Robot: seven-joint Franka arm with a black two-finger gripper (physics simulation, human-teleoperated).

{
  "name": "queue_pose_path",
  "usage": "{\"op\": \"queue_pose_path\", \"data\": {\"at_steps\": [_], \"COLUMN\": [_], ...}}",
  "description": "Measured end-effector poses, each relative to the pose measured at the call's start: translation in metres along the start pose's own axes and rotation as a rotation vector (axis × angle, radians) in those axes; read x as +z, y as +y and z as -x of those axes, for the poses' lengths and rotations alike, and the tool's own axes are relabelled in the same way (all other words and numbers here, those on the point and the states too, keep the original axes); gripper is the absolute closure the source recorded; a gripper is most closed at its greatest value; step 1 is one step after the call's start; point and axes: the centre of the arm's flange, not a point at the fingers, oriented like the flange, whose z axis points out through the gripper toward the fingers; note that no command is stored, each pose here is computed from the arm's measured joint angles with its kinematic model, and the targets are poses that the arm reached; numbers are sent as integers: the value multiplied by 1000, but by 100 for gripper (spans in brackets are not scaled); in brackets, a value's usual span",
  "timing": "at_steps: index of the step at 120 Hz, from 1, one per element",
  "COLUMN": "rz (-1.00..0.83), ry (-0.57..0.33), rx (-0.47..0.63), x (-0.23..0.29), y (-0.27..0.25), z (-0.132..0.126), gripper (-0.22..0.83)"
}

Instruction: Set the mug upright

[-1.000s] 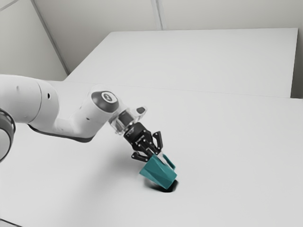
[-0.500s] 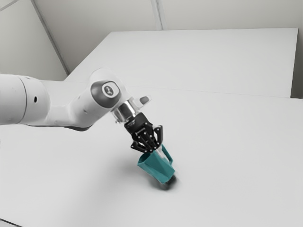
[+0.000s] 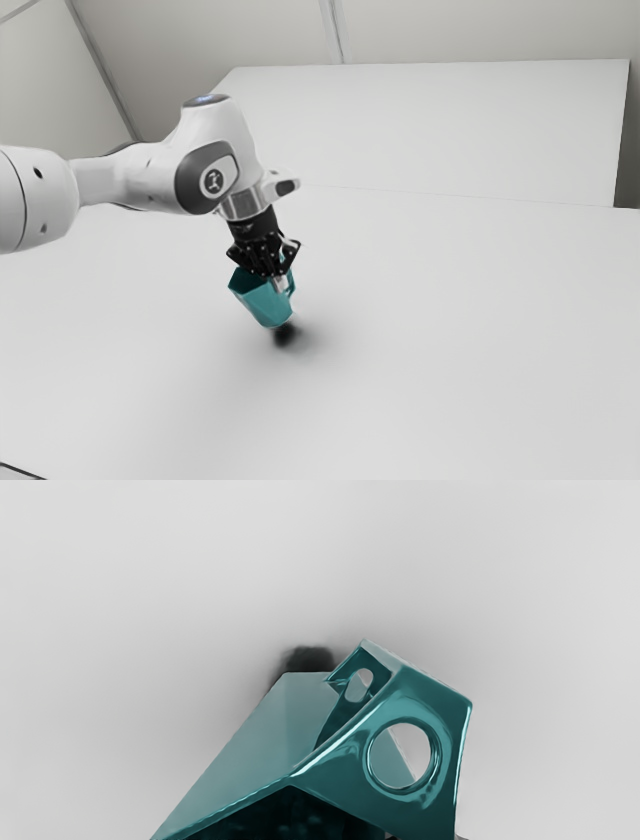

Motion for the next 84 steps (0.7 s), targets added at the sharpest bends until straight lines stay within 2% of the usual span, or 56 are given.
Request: {"op": "queue_pose_path", "data": {"at_steps": [35, 84], "rz": [-110, -114], "ry": [44, 42], "rx": [-20, -20], "x": [5, 33], "y": [-41, -50], "z": [-34, -50], "gripper": [78, 78]}}
